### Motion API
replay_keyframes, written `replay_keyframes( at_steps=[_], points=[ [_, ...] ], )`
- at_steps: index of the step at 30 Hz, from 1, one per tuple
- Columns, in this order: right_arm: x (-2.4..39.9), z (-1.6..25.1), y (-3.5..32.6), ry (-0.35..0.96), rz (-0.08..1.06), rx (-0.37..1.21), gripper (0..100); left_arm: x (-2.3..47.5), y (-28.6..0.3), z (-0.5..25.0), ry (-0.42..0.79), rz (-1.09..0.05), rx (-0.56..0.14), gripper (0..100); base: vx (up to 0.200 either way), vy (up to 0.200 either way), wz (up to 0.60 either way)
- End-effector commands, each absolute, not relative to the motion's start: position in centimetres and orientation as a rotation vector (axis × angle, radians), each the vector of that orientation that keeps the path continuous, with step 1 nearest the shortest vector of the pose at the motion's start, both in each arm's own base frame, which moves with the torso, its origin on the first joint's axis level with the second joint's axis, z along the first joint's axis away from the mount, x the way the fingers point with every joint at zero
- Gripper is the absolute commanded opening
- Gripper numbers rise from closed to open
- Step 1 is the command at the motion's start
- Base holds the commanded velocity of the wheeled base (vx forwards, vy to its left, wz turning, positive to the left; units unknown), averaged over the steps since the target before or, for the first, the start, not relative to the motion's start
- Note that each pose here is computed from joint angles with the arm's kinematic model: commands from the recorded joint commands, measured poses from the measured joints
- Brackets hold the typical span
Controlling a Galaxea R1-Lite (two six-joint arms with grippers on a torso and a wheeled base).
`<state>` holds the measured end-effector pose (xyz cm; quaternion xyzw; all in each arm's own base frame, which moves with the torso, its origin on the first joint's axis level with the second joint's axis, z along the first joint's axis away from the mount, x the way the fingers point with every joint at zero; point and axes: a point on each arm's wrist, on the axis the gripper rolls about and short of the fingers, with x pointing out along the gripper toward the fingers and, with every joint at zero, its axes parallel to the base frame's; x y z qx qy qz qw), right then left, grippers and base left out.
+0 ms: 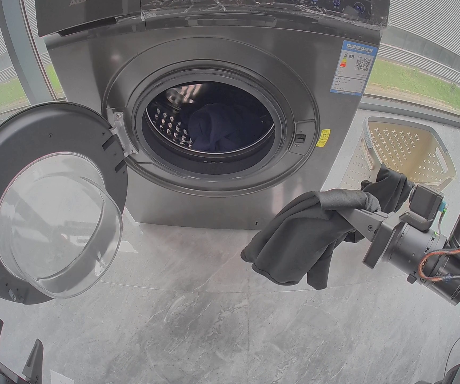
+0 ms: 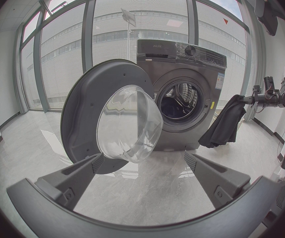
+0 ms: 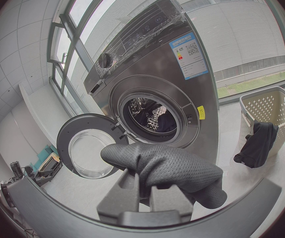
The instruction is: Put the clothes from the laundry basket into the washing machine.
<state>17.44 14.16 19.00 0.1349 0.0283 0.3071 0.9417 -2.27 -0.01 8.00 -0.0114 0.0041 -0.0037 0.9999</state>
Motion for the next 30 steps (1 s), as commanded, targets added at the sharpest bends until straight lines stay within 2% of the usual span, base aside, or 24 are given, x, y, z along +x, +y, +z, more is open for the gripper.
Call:
replay_keyframes(
  at_steps=[1, 6, 12, 23, 30],
  points=[
    [17.4, 19.0, 14.2, 0.060, 0.629, 0.274, 0, -2.3, 0.0, 7.6, 0.008, -0.008, -0.023, 100, 0.000, 0.000, 0.00],
    [17.4, 18.9, 14.3, 0.062, 0.630, 0.274, 0, -2.3, 0.0, 7.6, 0.008, -0.008, -0.023, 100, 0.000, 0.000, 0.00],
    [17.4, 18.9, 14.3, 0.062, 0.630, 0.274, 0, -2.3, 0.0, 7.6, 0.008, -0.008, -0.023, 100, 0.000, 0.200, 0.00],
    [17.5, 18.6, 14.6, 0.074, 0.637, 0.259, 0, -2.3, 0.0, 7.6, 0.006, -0.006, -0.018, 100, 0.000, 0.000, 0.00],
    [17.6, 18.8, 16.0, 0.070, 0.677, 0.255, 0, -2.3, 0.0, 7.5, 0.008, -0.005, 0.011, 100, 0.000, 0.000, 0.00]
  ],
)
